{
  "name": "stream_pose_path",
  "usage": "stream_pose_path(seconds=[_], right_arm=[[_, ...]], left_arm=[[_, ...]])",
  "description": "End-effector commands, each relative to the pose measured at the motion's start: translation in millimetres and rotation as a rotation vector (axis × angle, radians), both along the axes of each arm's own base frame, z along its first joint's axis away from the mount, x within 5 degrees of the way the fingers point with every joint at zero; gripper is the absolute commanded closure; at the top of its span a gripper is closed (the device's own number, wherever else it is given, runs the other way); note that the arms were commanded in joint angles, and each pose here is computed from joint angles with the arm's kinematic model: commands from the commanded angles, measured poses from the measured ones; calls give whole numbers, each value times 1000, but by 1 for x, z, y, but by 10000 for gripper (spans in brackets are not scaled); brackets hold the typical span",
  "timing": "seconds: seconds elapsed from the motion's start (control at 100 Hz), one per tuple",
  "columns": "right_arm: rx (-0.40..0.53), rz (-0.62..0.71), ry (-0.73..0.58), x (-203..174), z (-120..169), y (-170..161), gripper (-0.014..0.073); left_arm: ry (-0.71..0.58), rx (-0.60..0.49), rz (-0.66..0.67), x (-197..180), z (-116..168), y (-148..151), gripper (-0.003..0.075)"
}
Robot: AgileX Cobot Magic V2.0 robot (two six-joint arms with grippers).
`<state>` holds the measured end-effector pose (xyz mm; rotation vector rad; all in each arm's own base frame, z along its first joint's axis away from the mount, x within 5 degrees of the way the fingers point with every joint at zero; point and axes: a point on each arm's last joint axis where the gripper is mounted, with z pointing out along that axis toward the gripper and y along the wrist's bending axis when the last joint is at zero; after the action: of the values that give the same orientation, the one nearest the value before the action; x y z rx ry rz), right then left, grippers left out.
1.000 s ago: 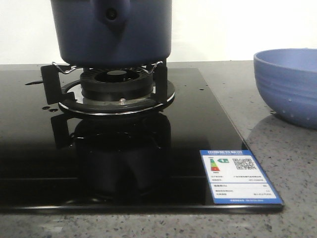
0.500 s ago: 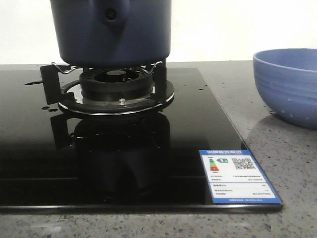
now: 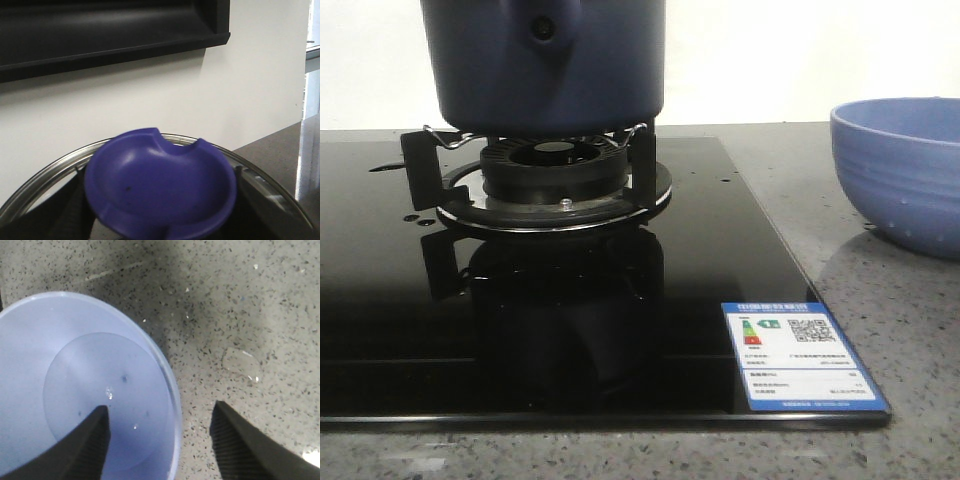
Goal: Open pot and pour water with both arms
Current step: 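Grasp the rim of the light blue bowl with the right gripper, then lift the bowl with the right gripper and carry it over the pot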
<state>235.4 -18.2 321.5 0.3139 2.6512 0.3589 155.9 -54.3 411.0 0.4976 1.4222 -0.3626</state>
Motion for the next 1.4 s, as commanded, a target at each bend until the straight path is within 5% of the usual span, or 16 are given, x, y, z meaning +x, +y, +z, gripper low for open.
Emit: stream_pose_path(seconds=[0.0,0.66,0.86,0.9,1.09,1.39], right_arm=[[1,-21,-67,6,12,-2,245],[43,-53,44,17,-36,-4,309],[58,-40,13,17,-33,-2,608],[64,-28,-1,17,-30,-1,668],[83,-7,-43,22,-12,2,658],[57,104,-228,31,66,19,657]], left_arm=[[-35,-78,-11,-7,15,0,489],[-33,-105,-20,-7,16,-1,489],[-33,-105,-20,-7,16,-1,489],[-33,-105,-20,-7,16,-1,489],[-33,-105,-18,-7,16,-1,489],[-32,-114,-2,-6,17,0,489]])
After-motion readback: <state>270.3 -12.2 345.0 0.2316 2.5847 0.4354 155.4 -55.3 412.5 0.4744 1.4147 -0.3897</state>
